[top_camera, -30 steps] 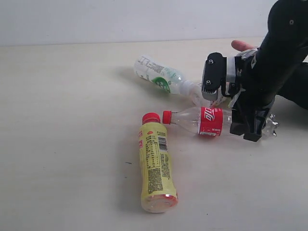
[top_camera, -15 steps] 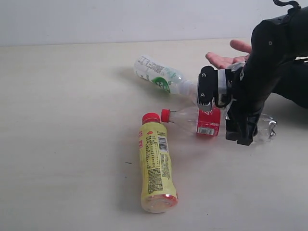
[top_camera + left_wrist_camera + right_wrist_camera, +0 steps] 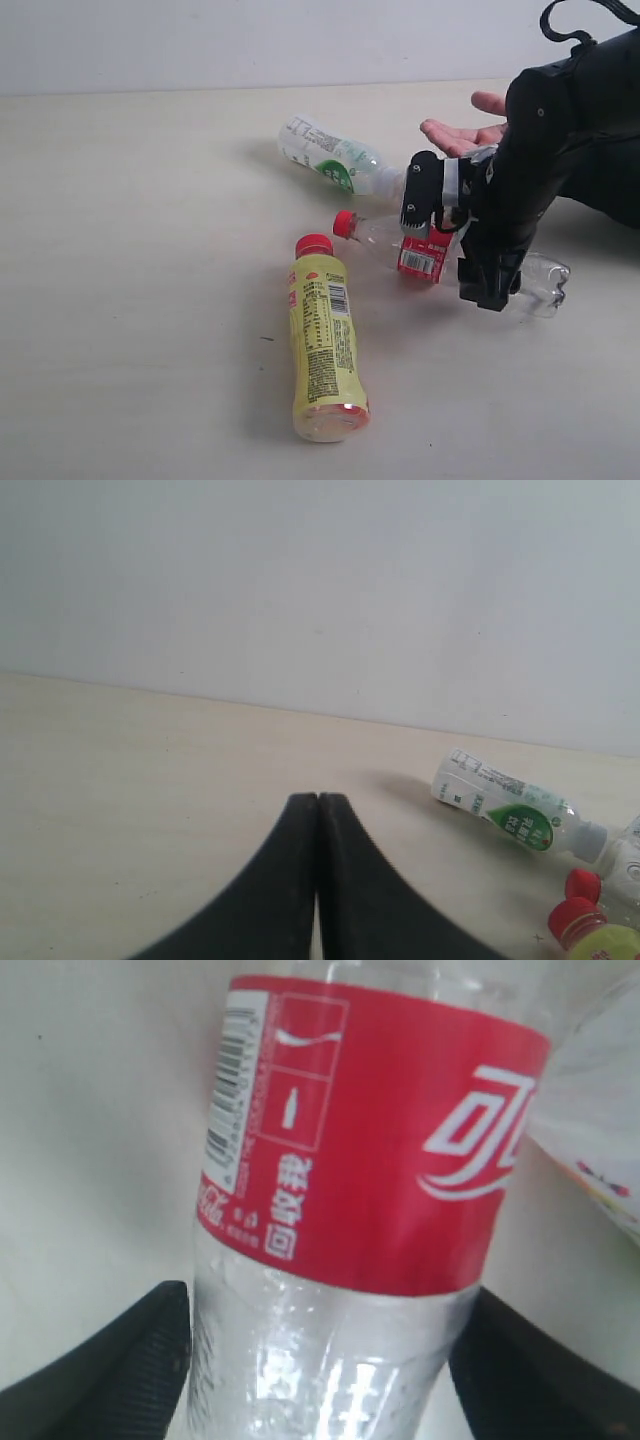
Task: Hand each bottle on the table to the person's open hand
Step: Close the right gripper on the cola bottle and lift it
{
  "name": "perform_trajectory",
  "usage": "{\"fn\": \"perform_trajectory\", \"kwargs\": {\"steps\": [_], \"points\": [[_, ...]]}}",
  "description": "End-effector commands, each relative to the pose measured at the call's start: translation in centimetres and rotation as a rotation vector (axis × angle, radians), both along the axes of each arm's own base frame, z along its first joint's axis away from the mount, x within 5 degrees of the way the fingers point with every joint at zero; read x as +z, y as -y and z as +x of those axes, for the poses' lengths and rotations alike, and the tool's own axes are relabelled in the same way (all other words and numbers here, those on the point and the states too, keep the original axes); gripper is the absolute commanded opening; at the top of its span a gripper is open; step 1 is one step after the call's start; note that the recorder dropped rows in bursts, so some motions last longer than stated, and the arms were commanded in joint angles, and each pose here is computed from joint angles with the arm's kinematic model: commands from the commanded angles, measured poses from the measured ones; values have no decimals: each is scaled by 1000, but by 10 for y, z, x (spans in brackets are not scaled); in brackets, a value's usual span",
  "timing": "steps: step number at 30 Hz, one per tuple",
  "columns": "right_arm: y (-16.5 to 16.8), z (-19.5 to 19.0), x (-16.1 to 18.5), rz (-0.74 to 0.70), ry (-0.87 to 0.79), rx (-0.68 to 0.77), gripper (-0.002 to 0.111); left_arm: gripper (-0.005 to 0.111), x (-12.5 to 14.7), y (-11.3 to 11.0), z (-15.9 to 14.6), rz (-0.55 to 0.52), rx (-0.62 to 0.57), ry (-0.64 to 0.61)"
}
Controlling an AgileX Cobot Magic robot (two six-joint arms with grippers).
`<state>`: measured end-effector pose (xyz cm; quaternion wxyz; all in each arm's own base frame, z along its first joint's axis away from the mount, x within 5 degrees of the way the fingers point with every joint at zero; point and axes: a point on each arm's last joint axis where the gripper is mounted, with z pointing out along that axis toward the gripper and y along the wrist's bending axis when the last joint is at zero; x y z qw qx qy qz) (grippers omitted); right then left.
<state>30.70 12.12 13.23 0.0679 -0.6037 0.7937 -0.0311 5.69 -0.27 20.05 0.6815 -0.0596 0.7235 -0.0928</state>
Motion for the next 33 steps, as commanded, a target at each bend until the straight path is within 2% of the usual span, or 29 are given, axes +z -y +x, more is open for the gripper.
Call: {"fn": "perform_trajectory", "kwargs": {"steps": [1, 5, 8, 11, 14, 18, 25, 33], "points": [[0, 0, -10, -6, -25, -48, 69, 2, 0, 0, -1, 4, -6, 7], [0, -1, -17, -9, -44, -85, 68, 2, 0, 0, -1, 4, -6, 7], [0, -1, -16, -5, -43, -110, 58, 2, 0, 0, -1, 4, -6, 7], [1, -2, -16, -7, -56, -152, 44, 2, 0, 0, -1, 4, -6, 7], [1, -4, -16, -3, -76, -213, 25, 2, 0, 0, -1, 4, -6, 7], [2, -7, -16, -16, -109, -224, 2, 2, 0, 0, -1, 4, -6, 7], [5, -15, -10, -56, -183, -231, 0, 2, 0, 0, -1, 4, -6, 7], [4, -22, 42, 27, -119, -260, 0, 2, 0, 0, -1, 4, -6, 7]]}}
